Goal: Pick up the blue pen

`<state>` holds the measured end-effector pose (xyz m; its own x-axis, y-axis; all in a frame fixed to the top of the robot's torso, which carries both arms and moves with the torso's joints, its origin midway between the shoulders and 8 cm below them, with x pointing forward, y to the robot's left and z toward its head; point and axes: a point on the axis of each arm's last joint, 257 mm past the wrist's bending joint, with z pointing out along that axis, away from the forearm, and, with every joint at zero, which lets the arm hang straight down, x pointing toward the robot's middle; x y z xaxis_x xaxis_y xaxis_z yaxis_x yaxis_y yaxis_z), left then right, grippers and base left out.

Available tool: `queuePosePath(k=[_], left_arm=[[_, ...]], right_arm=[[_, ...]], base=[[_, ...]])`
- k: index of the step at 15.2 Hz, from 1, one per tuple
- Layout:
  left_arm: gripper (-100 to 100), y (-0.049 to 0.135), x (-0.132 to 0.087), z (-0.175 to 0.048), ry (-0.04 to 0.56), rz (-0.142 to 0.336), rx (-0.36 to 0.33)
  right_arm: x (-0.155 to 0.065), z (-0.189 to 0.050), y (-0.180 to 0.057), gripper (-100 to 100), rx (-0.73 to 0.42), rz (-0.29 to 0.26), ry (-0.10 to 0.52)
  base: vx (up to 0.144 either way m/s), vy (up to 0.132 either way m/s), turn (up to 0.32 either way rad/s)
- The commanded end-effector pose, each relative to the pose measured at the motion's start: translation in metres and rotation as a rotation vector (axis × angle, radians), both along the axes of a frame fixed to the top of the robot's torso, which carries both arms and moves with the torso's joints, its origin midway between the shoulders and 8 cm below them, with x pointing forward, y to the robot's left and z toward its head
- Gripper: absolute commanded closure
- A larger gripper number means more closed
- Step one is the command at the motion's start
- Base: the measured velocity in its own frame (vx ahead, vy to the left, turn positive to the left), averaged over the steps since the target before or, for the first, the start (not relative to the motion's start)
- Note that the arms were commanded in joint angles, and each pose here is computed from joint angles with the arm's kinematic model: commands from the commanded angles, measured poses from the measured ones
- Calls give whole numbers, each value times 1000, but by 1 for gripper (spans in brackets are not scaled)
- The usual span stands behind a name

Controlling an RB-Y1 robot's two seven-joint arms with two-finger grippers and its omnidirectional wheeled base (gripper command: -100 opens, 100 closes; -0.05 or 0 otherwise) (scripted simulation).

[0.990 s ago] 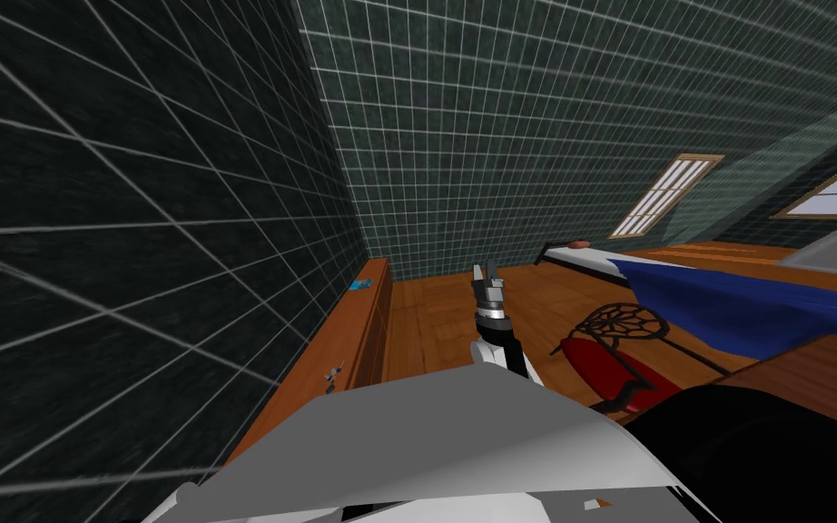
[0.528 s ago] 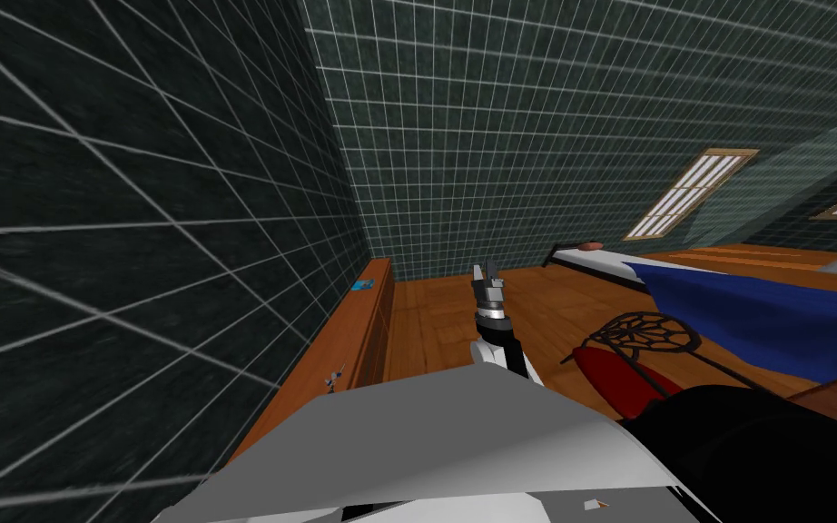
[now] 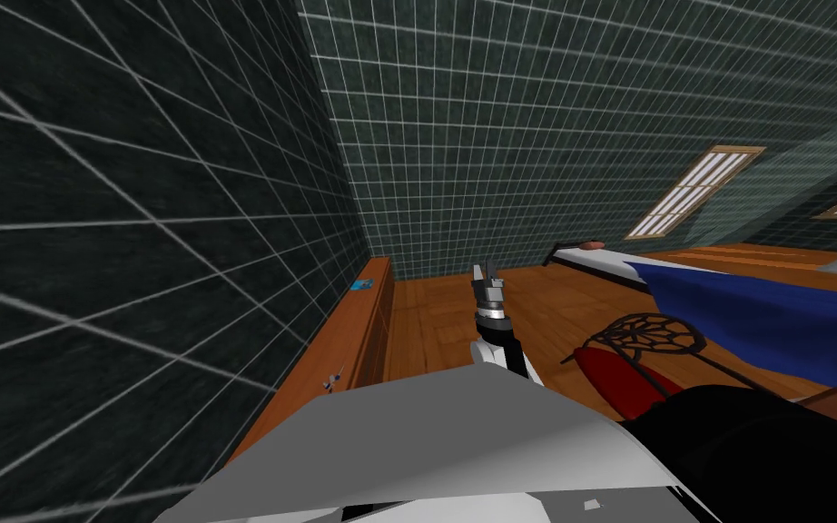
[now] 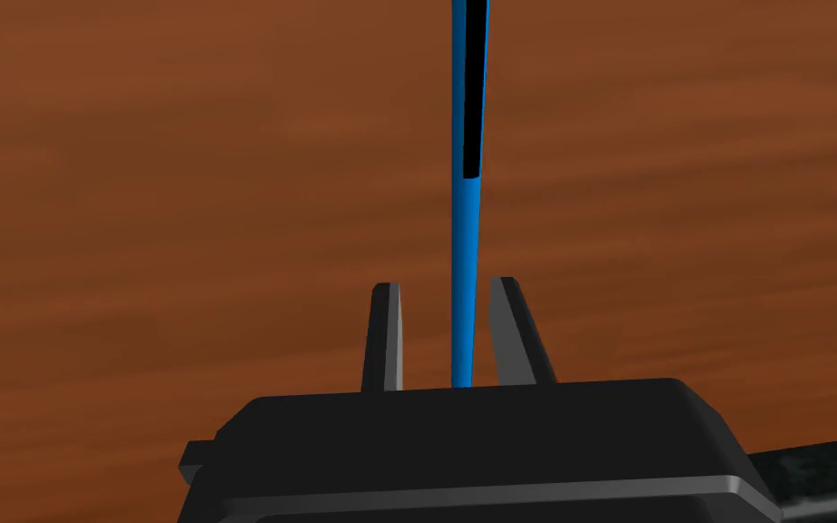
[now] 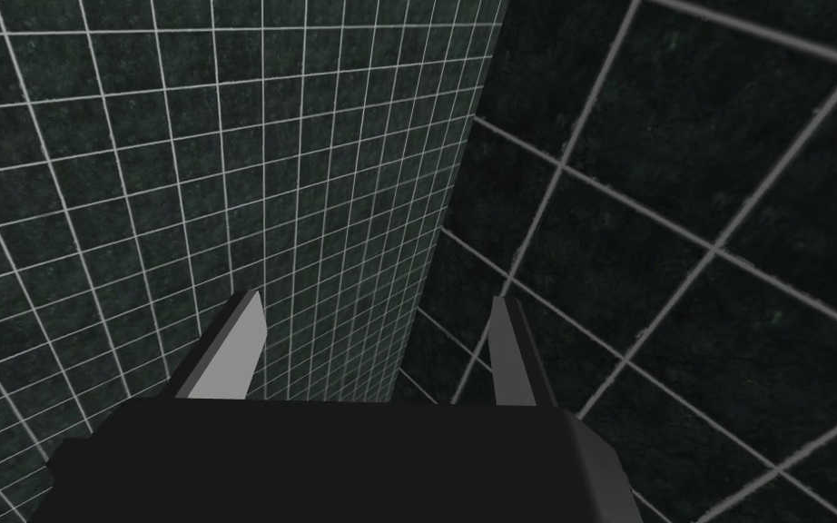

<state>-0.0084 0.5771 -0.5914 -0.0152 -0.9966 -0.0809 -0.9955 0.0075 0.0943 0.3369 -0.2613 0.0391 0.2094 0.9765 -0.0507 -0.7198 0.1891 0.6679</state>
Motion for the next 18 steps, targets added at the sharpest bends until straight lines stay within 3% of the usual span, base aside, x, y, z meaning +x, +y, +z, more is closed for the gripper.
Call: queuePosePath(k=[1,18], left_arm=[[100,2,8,4,3,6,-4],[100,8,44,20,24,76,0]], right_arm=[[0,0,0,0,0,0,0],[0,0,0,0,0,0,0]], base=[[-114,6,-75],[-65,-9,-55]])
